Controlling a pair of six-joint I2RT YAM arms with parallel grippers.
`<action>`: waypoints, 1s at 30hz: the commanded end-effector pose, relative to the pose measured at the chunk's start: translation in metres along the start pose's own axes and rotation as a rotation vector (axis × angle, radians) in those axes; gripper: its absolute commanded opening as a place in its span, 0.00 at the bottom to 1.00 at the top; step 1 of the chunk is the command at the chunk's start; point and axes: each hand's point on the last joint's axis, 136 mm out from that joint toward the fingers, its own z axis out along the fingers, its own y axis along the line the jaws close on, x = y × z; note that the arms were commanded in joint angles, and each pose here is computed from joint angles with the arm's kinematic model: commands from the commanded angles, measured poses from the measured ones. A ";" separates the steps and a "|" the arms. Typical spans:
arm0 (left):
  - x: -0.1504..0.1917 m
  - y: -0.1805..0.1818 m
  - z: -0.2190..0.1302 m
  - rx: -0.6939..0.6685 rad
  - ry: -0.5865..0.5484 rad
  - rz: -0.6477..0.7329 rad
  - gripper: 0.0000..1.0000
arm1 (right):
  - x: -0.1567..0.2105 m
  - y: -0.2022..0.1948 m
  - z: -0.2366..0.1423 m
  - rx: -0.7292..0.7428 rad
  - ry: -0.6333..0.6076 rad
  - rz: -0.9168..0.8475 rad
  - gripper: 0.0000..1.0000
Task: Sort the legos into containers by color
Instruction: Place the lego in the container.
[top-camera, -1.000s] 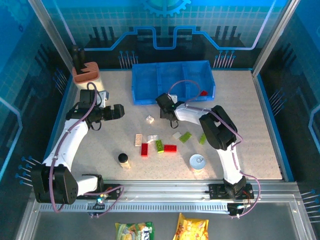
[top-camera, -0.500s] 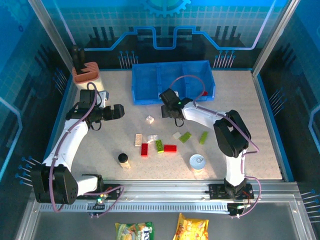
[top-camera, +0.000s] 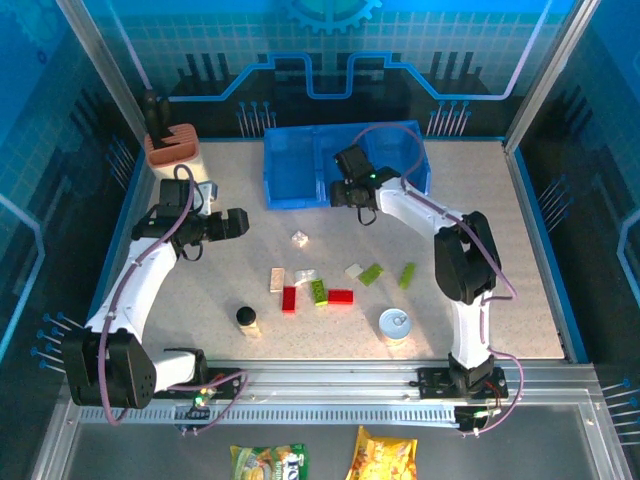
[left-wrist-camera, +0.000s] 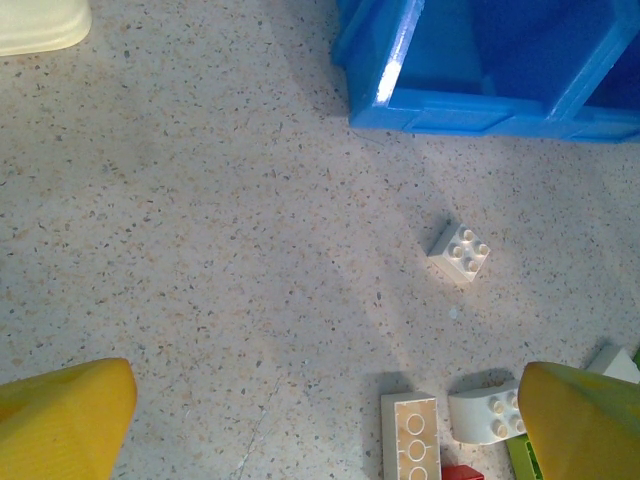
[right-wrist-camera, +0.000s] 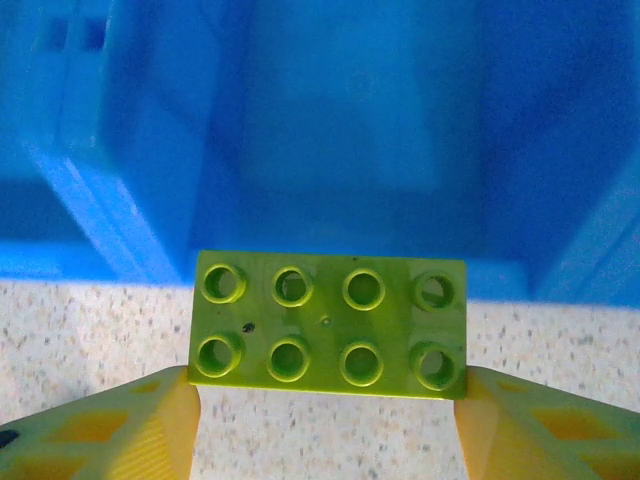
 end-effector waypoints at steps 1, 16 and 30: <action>0.002 0.000 -0.004 0.006 -0.008 0.003 0.99 | 0.001 -0.003 0.016 -0.003 0.054 -0.035 0.67; 0.001 0.003 -0.004 -0.012 -0.012 0.005 0.99 | -0.041 -0.010 0.083 -0.032 0.033 -0.019 0.67; 0.002 0.004 -0.004 -0.016 -0.010 0.008 0.99 | -0.061 -0.012 0.084 -0.009 -0.005 -0.032 0.78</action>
